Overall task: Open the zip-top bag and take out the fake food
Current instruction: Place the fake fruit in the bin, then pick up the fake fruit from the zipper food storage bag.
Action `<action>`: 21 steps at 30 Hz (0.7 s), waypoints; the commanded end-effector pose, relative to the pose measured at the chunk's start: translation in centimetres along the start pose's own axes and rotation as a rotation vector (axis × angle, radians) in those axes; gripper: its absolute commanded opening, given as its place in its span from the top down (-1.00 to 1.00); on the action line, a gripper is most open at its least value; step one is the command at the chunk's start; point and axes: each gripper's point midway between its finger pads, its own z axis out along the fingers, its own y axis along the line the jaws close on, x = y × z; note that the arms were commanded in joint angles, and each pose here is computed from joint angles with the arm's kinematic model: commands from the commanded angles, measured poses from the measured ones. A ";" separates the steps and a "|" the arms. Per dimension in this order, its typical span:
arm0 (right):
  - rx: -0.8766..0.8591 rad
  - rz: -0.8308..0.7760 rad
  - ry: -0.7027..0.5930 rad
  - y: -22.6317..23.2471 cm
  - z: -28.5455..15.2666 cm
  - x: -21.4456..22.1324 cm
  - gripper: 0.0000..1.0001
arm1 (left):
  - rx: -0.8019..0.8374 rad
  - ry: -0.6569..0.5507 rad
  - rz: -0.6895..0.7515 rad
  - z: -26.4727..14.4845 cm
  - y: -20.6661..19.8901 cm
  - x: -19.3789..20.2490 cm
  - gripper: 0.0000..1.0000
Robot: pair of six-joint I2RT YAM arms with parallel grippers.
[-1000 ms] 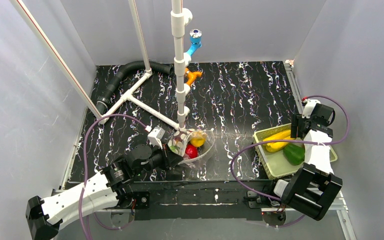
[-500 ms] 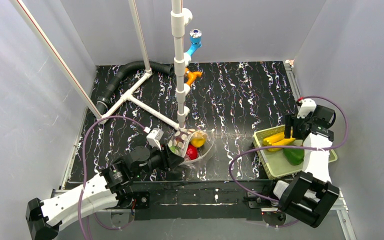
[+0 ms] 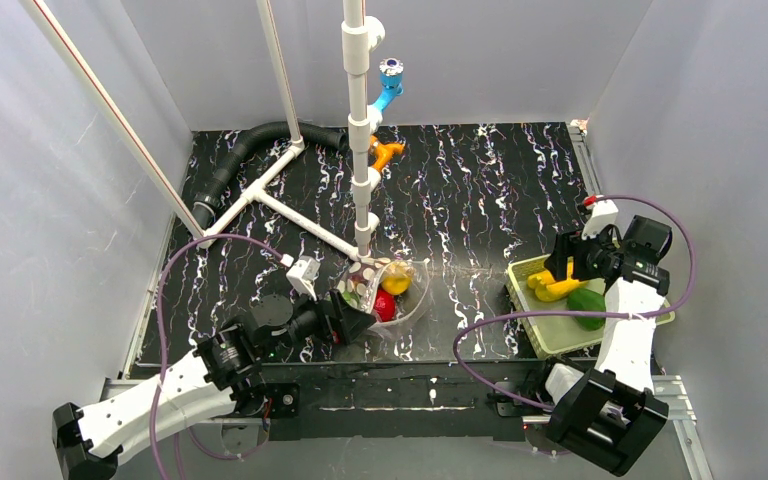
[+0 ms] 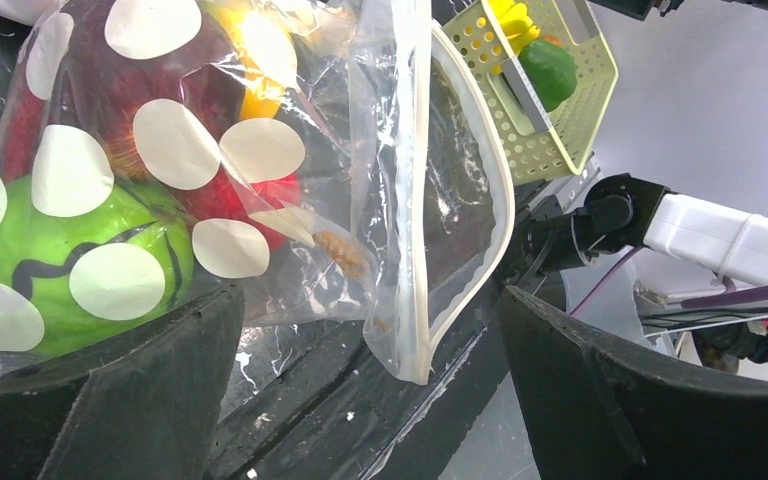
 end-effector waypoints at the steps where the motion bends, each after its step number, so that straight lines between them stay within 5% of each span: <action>1: -0.117 -0.036 -0.082 2.1 -0.9 -2.5 -0.55 | -0.021 -0.018 0.020 -0.4 0.2 -0.6 -0.97; 21: -0.325 -0.074 -0.160 6.6 -2.4 -4.3 -0.58 | -0.049 -0.059 0.021 -1.4 0.3 -1.8 -0.97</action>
